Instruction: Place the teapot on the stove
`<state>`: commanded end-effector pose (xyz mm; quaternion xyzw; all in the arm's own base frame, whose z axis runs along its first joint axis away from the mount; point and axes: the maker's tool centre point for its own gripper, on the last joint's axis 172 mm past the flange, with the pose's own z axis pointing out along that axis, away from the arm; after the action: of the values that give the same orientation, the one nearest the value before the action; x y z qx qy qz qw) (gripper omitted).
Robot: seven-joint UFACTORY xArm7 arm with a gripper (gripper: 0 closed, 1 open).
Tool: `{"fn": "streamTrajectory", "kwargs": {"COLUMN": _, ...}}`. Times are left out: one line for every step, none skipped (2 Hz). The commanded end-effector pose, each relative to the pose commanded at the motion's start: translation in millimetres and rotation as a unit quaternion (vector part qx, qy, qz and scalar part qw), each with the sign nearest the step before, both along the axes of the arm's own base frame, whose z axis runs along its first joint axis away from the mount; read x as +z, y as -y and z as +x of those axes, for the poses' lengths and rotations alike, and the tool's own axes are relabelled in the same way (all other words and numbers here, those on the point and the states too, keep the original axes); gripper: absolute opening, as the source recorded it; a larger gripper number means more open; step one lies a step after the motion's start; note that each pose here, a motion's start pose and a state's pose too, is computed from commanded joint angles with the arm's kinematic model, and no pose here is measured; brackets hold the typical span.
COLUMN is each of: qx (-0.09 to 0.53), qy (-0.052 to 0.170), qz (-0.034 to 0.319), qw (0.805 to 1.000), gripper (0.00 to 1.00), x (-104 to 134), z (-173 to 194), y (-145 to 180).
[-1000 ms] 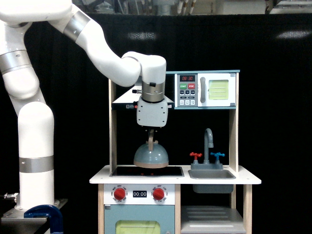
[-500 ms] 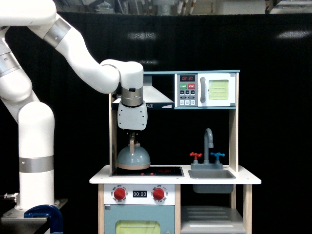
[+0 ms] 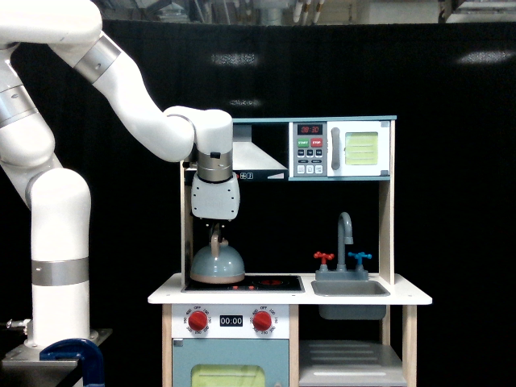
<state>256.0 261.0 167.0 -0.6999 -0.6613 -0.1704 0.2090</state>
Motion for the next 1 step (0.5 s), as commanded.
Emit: {"fn": "streamTrajectory", "kwargs": {"qx": 0.000, "qy": 0.000, "qz": 0.000, "qw": 1.000, "gripper": 1.00, "x": -5.0, "z": -3.0, "y": -3.0}}
